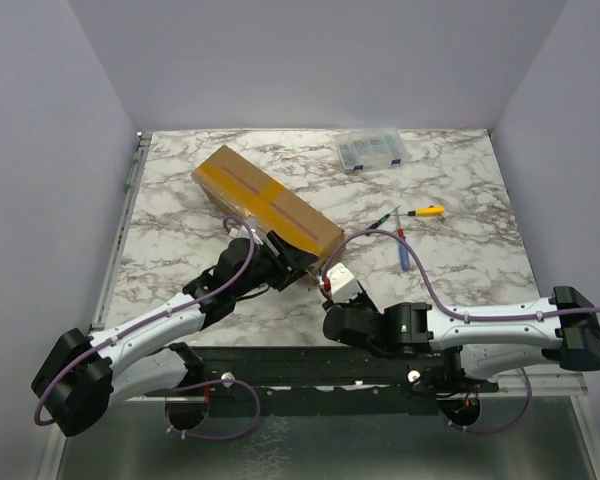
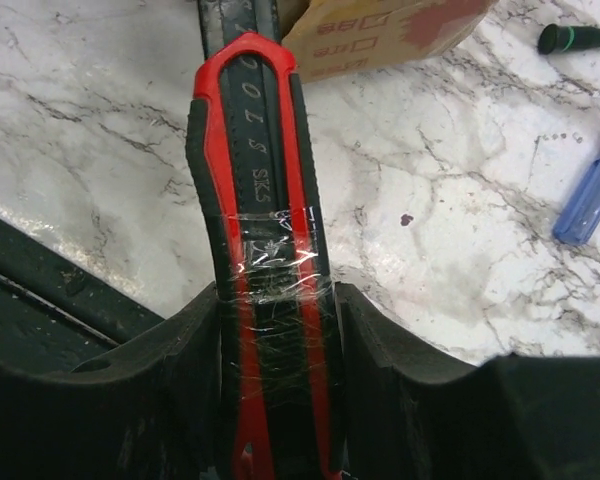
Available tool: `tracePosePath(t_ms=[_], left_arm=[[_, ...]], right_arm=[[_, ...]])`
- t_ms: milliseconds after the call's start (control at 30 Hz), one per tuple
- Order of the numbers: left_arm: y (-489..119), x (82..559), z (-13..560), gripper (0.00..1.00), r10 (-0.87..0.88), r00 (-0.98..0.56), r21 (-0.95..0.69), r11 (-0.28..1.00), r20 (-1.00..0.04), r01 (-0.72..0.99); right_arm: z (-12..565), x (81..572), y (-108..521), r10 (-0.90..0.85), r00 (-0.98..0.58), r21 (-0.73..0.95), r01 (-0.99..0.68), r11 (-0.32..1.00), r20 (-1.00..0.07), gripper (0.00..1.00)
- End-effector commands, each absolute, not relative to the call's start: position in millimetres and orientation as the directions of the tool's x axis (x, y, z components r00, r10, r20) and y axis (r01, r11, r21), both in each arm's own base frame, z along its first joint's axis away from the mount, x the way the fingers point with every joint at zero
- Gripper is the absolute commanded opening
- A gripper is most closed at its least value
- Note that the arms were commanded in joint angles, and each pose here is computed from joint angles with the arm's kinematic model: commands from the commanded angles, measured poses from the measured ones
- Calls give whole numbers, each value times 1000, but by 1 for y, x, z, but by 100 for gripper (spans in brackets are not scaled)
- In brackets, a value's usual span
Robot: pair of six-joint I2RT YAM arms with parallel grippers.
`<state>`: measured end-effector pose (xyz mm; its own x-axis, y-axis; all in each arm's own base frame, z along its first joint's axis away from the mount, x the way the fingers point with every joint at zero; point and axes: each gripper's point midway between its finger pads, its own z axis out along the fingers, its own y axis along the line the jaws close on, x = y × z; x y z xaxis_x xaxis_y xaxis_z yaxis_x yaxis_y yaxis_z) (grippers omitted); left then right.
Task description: Unpack the express box
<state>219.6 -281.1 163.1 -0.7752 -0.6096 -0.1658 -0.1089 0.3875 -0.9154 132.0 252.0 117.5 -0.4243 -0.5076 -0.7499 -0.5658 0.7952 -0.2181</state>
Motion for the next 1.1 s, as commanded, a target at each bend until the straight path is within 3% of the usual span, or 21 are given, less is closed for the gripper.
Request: tracePosePath(t_ms=[0, 267, 567, 700, 833, 900, 1067], left_arm=[[-284, 236, 247, 61, -677, -704, -964, 264, -216, 42], [-287, 237, 233, 61, -663, -719, -958, 288, -208, 12], [-251, 227, 200, 72, -707, -659, -927, 373, -259, -36], [-238, 224, 214, 78, -712, -621, -917, 399, -327, 25], [-231, 229, 249, 86, -679, -571, -871, 468, -461, 147], [-229, 233, 250, 91, -646, -567, -836, 528, -511, 152], [-224, 257, 233, 95, -562, -611, -773, 620, -557, 134]], right_arm=[[113, 110, 271, -502, -442, -141, -630, 764, -743, 0], [113, 114, 281, -515, -430, -184, -608, 772, -741, 0], [135, 122, 223, -364, -560, -184, -353, 917, -744, 0], [144, 124, 215, -296, -575, -150, -287, 946, -763, 0], [152, 134, 210, -196, -588, -80, -218, 973, -785, 0], [153, 150, 207, -141, -608, -27, -193, 981, -781, 0], [187, 197, 209, 18, -555, 173, -229, 958, -831, 0]])
